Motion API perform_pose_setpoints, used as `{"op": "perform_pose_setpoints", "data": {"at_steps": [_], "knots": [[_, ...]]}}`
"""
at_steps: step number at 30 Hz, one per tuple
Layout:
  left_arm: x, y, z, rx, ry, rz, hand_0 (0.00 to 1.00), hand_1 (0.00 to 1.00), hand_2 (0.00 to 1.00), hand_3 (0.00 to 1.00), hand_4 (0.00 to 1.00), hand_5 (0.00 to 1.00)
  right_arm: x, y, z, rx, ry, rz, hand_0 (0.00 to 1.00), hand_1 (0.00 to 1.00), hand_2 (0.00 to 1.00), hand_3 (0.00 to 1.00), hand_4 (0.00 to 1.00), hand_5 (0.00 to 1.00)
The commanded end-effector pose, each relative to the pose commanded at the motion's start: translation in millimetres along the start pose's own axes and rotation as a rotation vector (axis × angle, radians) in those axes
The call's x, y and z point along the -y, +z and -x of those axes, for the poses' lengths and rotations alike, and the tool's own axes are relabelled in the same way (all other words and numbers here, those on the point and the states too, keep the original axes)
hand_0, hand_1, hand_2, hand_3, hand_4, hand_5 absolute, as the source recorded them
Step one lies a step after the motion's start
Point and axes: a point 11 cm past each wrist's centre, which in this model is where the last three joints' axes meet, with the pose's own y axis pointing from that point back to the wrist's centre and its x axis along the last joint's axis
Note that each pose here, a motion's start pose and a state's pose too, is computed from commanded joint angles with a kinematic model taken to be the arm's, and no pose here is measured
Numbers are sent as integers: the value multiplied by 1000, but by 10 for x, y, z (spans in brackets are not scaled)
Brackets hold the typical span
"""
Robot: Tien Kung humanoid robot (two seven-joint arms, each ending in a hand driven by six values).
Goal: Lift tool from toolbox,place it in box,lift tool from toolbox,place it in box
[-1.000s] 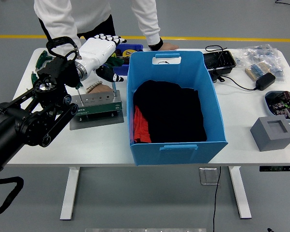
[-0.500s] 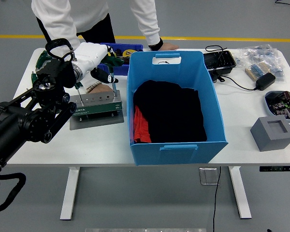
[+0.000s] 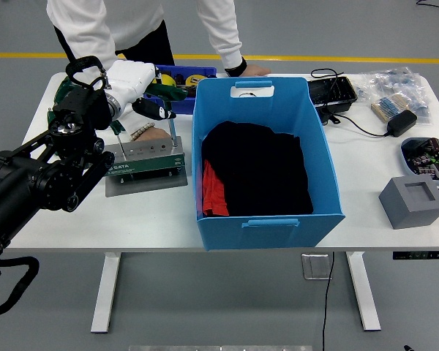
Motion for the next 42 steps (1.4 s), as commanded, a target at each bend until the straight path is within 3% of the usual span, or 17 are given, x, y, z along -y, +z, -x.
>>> {"op": "perform_pose_setpoints", "data": {"at_steps": [1,6,7,18,21,24,25,42], "knots": [[2,-9,-2,0,2,-3,492,320,324,365,998,556,0,-4,-2,0,1,-1,731,729,782,633,854,764],[7,-61,20,-5,10,-27,492,320,324,365,998,556,1,-20,-14,-2,7,-3,731,729,782,633,854,764],[7,-69,32,-5,8,-30,428,272,296,325,998,558,1,-22,-15,-2,8,-3,730,722,780,634,855,764],[-2,-65,205,-75,-29,-39,410,265,289,310,998,558,2,-34,-28,-7,15,-5,725,720,779,630,854,763],[-3,-29,233,-84,-37,-33,395,231,249,289,998,559,1,-20,-26,-9,15,-2,725,719,778,632,855,763],[1,7,237,-96,-38,-27,395,231,249,289,998,559,0,-4,-27,-12,15,1,725,719,778,632,855,763],[3,14,236,-100,-38,-26,361,169,190,229,998,557,0,-2,-27,-13,15,2,724,718,777,631,854,761],[36,5,190,-138,-39,-42,342,119,137,184,998,583,0,0,-33,-18,16,2,722,717,776,628,851,759]]}}
